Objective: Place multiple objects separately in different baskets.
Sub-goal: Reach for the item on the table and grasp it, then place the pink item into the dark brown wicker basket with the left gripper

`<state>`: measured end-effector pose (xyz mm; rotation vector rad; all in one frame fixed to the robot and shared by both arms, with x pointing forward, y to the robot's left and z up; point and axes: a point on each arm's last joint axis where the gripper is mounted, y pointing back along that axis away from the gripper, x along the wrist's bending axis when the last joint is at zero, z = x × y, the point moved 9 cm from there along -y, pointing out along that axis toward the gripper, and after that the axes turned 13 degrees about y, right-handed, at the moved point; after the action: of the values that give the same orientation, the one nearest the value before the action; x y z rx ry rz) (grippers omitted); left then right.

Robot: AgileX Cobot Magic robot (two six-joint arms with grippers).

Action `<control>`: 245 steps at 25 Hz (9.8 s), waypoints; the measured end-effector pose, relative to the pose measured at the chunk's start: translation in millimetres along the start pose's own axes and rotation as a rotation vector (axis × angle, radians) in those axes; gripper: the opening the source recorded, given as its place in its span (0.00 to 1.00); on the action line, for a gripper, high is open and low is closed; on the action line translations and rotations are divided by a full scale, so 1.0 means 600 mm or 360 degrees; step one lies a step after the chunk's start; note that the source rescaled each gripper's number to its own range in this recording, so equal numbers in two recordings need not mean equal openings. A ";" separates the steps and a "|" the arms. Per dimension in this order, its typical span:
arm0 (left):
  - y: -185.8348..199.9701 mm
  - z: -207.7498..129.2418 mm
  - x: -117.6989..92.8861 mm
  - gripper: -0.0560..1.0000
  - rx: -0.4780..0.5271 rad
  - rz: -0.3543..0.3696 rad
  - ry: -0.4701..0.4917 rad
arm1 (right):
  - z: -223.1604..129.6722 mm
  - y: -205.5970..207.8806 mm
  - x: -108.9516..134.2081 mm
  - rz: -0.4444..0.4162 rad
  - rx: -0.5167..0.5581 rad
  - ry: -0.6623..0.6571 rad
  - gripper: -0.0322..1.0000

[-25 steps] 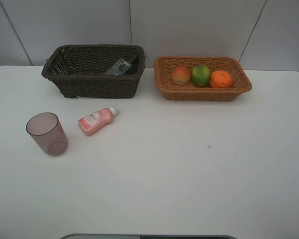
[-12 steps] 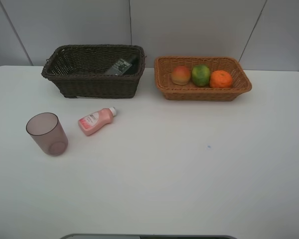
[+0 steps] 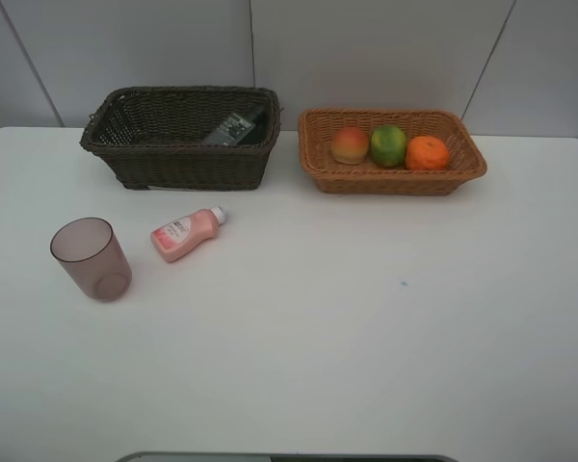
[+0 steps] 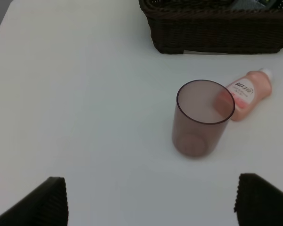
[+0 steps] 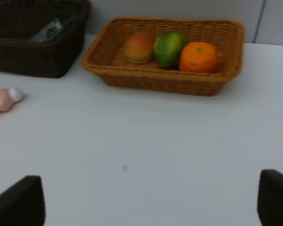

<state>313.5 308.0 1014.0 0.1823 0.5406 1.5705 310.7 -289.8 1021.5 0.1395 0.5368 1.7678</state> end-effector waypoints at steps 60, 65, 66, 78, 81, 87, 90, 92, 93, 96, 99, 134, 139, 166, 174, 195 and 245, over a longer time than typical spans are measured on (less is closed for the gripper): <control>0.001 -0.002 -0.009 0.92 0.0009 -0.0046 0.0025 | -0.009 0.005 -0.030 -0.0367 0.0075 -0.0176 1.00; -0.007 0.033 -0.020 0.92 0.0032 -0.0046 0.0011 | -0.009 0.005 -0.030 -0.0367 0.0075 -0.0176 1.00; -0.013 0.040 -0.023 0.92 0.0067 -0.0037 -0.0010 | -0.009 0.005 -0.030 -0.0367 0.0075 -0.0176 1.00; -0.202 0.095 -0.065 1.00 0.0729 0.0051 -0.0209 | -0.009 0.005 -0.030 -0.0367 0.0075 -0.0176 1.00; -0.253 0.094 -0.069 1.00 0.0880 0.0083 -0.0225 | -0.009 0.005 -0.030 -0.0367 0.0075 -0.0176 1.00; -0.336 0.062 -0.070 1.00 0.1143 0.0121 -0.0239 | -0.009 0.005 -0.030 -0.0367 0.0075 -0.0176 1.00; -0.359 0.037 -0.065 1.00 0.1244 0.0142 -0.0246 | -0.009 0.005 -0.030 -0.0367 0.0075 -0.0176 1.00; -0.372 0.027 -0.063 1.00 0.1275 0.0148 -0.0248 | -0.009 0.005 -0.030 -0.0367 0.0075 -0.0176 1.00; -0.378 0.022 -0.063 1.00 0.1286 0.0150 -0.0250 | -0.009 0.005 -0.030 -0.0367 0.0075 -0.0176 1.00; -0.396 0.006 -0.059 1.00 0.1334 0.0149 -0.0276 | -0.009 0.005 -0.030 -0.0367 0.0075 -0.0176 1.00; -0.415 -0.011 -0.056 1.00 0.1365 0.0146 -0.0297 | -0.009 0.005 -0.030 -0.0367 0.0075 -0.0176 1.00; -0.506 -0.108 -0.045 1.00 0.1394 0.0100 -0.0298 | -0.009 0.005 -0.030 -0.0367 0.0075 -0.0176 1.00; -0.509 -0.119 -0.043 1.00 0.1427 0.0107 -0.0298 | -0.009 0.005 -0.030 -0.0367 0.0075 -0.0176 1.00; -0.519 -0.112 -0.045 0.05 0.1361 0.0096 -0.0297 | -0.009 0.005 -0.030 -0.0368 0.0076 -0.0175 1.00; -0.519 -0.111 -0.045 0.05 0.1360 0.0096 -0.0301 | -0.009 0.005 -0.030 -0.0368 0.0076 -0.0175 1.00; -0.495 0.028 -0.072 0.05 0.1273 0.0148 -0.0278 | -0.009 0.005 -0.030 -0.0368 0.0076 -0.0175 1.00; -0.796 0.076 -0.125 0.07 0.0615 0.0036 -0.0169 | -0.009 0.005 -0.030 -0.0368 0.0077 -0.0175 1.00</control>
<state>768.0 238.0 857.6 0.5627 0.7564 1.4566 310.8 -308.8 1021.3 0.1995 0.4955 1.5140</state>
